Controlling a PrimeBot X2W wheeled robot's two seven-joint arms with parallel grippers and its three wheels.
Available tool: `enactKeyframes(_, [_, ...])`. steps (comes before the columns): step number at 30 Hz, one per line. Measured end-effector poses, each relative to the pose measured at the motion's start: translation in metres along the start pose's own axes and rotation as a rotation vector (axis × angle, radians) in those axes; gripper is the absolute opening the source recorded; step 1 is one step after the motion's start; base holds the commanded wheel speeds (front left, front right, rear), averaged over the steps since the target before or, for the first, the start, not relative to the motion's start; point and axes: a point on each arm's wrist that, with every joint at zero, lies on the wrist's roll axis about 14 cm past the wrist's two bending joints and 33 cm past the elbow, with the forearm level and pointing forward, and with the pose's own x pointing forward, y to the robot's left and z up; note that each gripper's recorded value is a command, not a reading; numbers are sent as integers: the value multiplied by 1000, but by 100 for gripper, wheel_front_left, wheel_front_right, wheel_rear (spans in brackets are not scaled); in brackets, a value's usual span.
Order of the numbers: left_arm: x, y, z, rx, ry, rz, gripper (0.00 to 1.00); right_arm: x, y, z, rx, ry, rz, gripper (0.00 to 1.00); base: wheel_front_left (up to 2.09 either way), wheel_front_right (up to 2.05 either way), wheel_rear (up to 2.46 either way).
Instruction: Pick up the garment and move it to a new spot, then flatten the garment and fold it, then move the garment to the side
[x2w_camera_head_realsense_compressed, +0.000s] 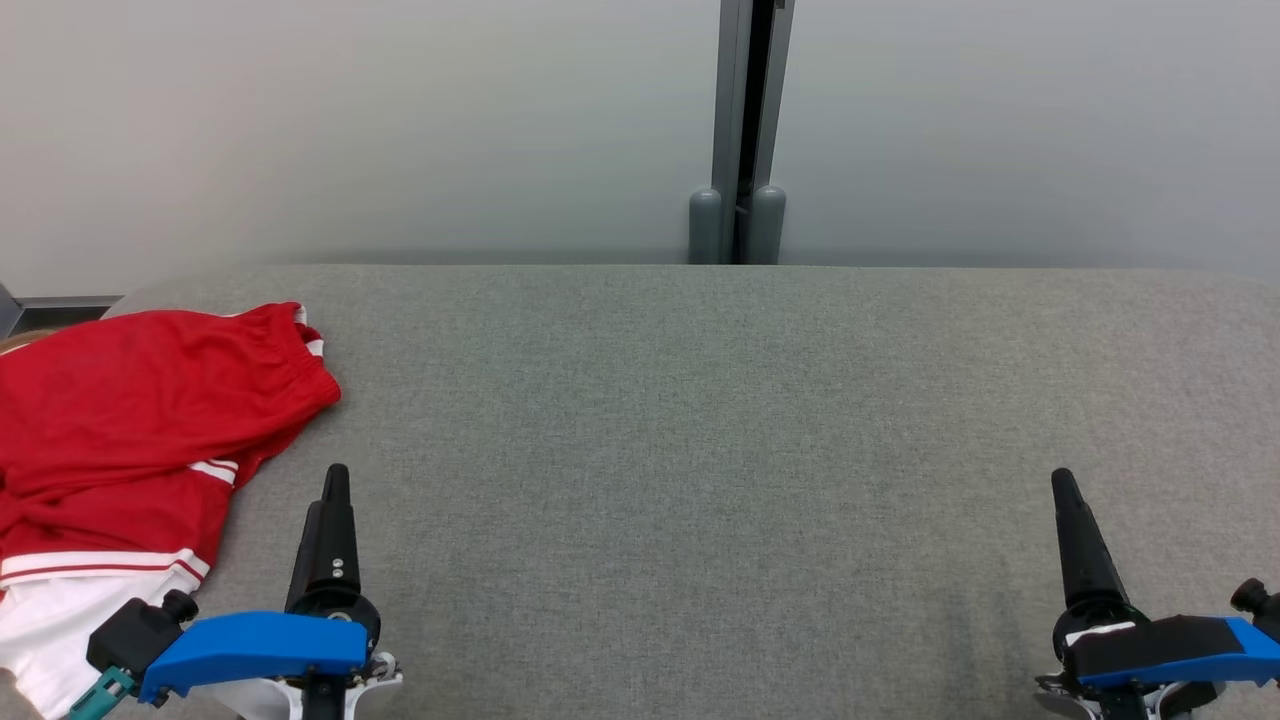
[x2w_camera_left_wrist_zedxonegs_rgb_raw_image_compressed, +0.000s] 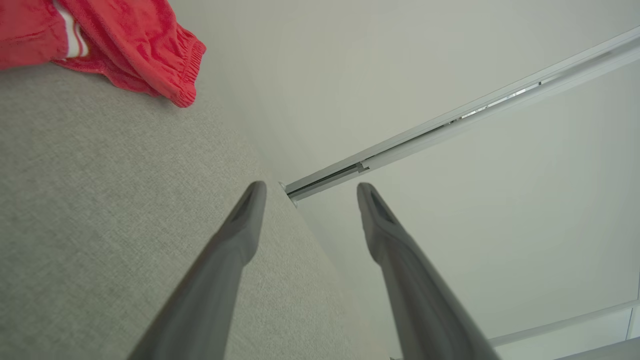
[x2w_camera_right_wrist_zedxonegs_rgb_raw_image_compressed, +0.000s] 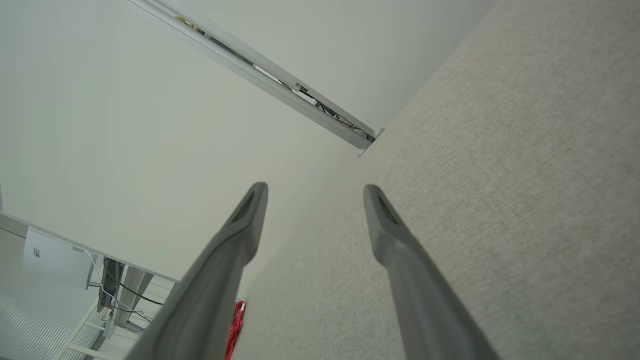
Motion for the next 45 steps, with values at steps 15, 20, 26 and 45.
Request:
enactKeyframes(15, [0, -11, -15, 340, 28, -43, 100, -2, 4, -9, -265, 16, 27, 100, 0, 0, 0])
enactKeyframes(20, [-2, -9, -18, 427, 32, -45, 100, -3, 3, -10, -358, 19, 30, 100, 0, 0, 0])
enactKeyframes(26, [-4, -3, -21, 499, 39, -33, 100, -4, 4, -11, -449, 18, 43, 100, 0, 0, 0])
enactKeyframes(45, [-9, 5, -32, 684, 65, -40, 100, -7, 2, -16, -669, 28, 65, 100, 0, 0, 0])
